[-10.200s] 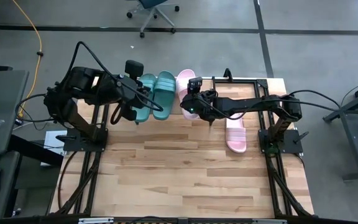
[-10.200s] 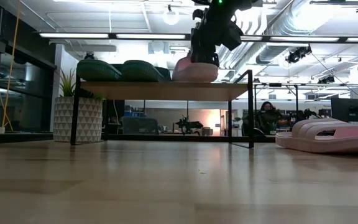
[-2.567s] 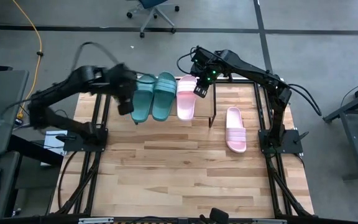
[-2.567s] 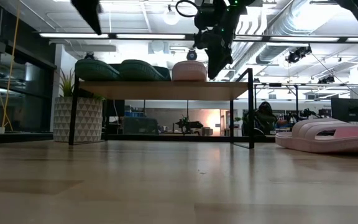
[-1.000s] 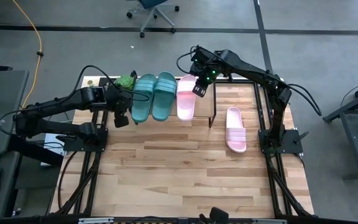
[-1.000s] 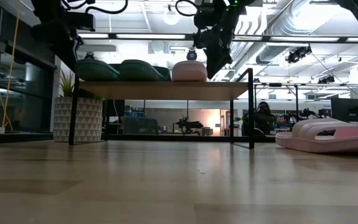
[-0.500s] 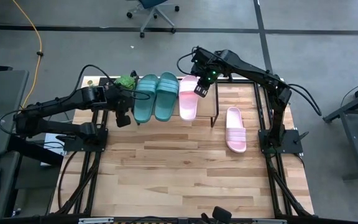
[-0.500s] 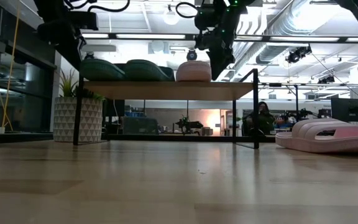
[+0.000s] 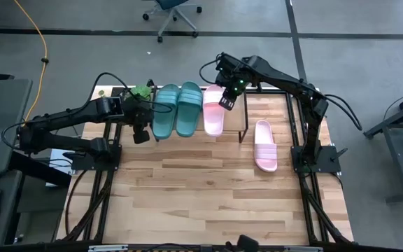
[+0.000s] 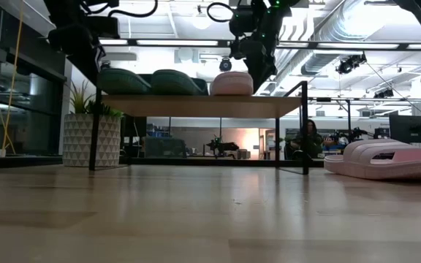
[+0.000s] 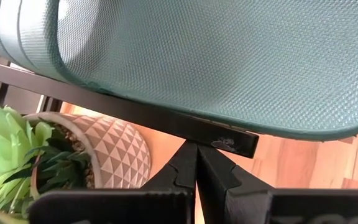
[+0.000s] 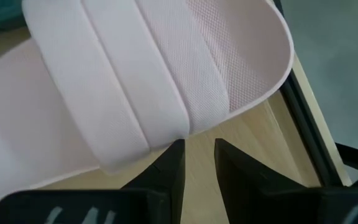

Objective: Pick and place slides into the shelf
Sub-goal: Adjust the shelf

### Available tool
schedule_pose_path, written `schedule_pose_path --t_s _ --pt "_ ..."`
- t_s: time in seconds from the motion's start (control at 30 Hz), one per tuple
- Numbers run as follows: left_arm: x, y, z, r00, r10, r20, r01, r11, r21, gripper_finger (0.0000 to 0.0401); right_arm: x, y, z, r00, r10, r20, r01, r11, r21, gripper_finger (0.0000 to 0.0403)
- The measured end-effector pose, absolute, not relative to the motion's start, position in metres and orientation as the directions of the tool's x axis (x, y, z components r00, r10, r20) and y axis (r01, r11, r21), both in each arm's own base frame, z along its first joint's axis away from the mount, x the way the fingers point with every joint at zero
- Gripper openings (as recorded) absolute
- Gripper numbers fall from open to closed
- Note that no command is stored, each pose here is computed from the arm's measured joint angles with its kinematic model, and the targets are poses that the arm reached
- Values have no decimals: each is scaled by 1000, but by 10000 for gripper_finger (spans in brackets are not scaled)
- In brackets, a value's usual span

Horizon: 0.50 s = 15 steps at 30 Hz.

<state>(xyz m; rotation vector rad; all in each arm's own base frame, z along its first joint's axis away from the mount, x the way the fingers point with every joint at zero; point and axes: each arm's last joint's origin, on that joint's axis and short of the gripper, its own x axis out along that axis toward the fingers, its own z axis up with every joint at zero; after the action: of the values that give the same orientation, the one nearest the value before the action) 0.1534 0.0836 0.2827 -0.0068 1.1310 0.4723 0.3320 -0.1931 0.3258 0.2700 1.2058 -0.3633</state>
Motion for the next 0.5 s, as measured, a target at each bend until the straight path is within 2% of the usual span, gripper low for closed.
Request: schedule_pose_path --t_s 0.17,0.5 --pt "154 83 283 345 351 -870 -363 905 221 0 335 -193 327 349 -111 -931 409 912 44 78" --pt "154 83 283 348 344 -872 -354 910 218 0 346 -192 314 346 -75 -935 385 921 69 78"
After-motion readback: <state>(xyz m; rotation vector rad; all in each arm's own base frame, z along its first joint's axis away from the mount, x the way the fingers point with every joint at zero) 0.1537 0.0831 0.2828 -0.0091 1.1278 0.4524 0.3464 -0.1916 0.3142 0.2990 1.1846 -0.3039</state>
